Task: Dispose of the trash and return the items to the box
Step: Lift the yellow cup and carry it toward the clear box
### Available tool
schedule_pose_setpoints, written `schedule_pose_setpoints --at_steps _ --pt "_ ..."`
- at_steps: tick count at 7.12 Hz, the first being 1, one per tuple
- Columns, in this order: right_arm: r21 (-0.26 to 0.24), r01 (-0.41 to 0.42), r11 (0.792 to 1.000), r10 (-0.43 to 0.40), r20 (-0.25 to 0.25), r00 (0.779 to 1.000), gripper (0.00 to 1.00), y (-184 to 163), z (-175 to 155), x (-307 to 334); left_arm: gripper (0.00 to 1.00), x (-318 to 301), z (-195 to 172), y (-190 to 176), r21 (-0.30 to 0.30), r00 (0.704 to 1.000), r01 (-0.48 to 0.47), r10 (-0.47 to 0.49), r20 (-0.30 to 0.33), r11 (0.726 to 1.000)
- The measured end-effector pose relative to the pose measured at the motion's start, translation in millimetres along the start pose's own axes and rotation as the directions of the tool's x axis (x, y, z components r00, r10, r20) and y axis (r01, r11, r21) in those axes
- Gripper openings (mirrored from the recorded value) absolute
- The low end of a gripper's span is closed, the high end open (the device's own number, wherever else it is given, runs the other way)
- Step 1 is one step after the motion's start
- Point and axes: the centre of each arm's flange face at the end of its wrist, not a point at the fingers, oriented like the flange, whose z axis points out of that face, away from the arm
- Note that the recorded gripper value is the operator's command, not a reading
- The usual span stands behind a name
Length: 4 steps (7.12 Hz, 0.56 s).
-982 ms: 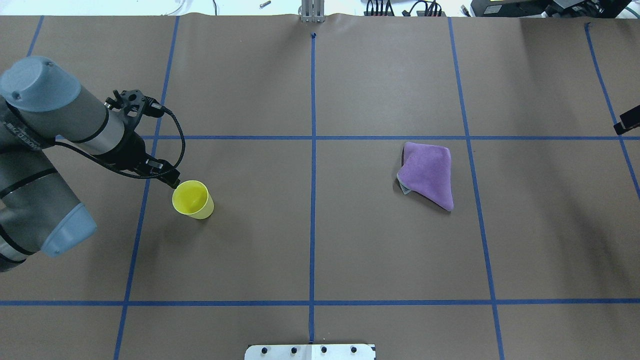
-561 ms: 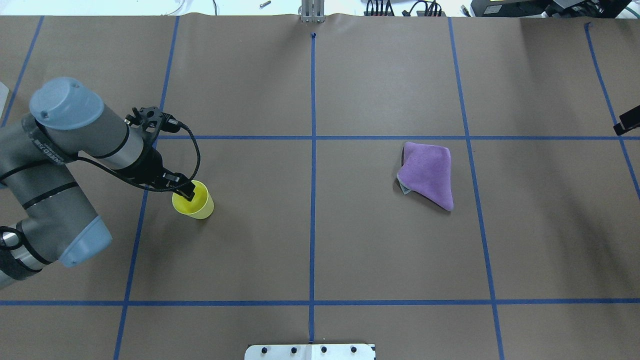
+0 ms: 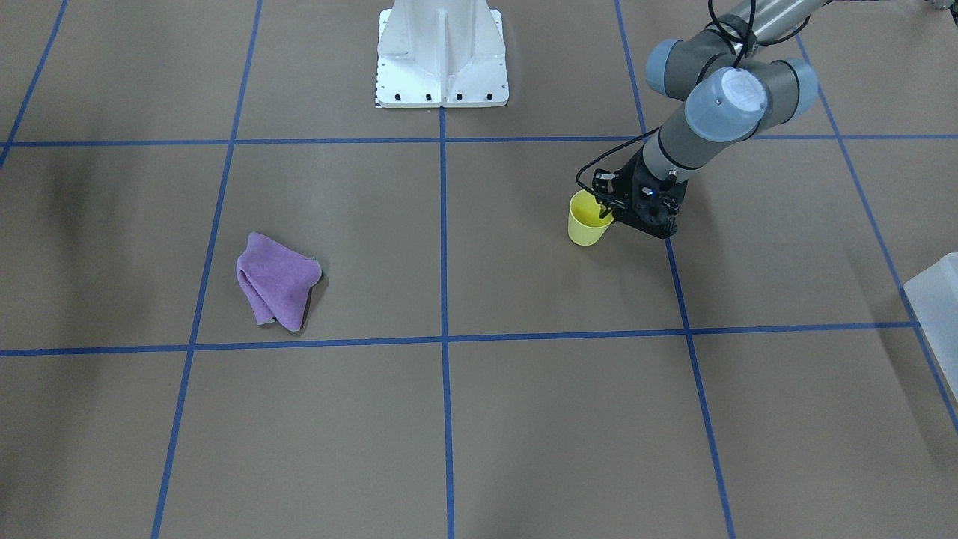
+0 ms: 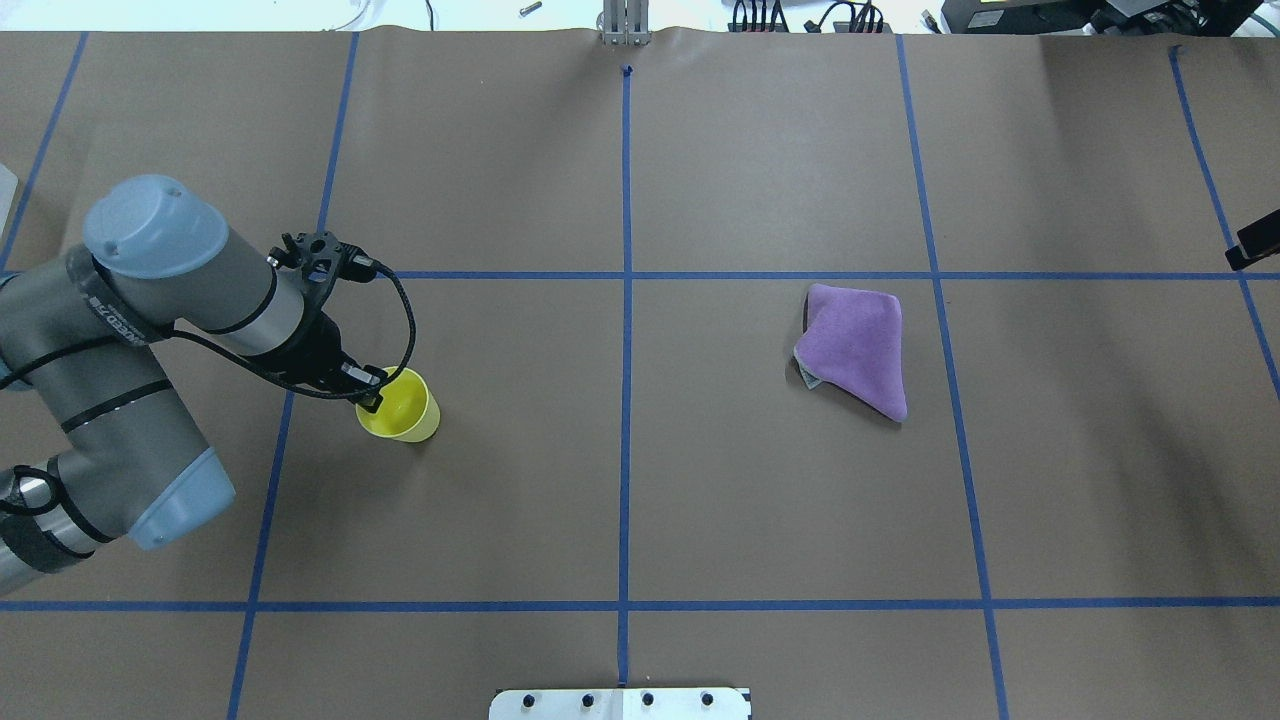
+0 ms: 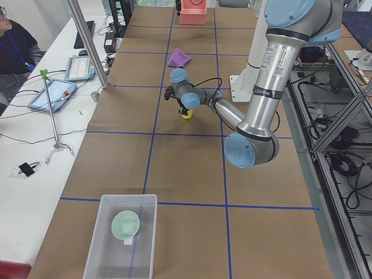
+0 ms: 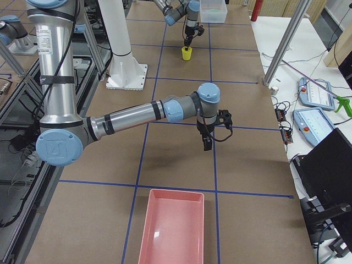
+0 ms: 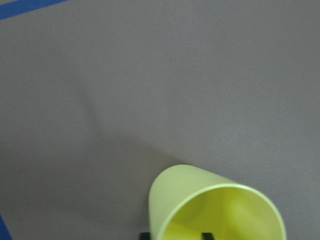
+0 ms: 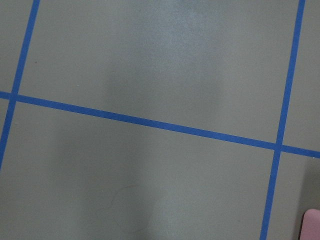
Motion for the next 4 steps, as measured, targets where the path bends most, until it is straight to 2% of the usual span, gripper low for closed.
schedule_pose_setpoints --at_steps 2,4 --pt "0.002 0.001 1.0 -0.001 -0.001 1.0 1.0 0 -1 -1 0.0 -37 -46 -20 0.043 0.997 0.078 -0.078 -0.01 0.996" --pt "0.007 0.01 1.0 -0.01 0.002 1.0 1.0 -4 -2 -6 0.0 -114 -120 -38 0.086 0.98 0.199 -0.2 -0.002 0.976"
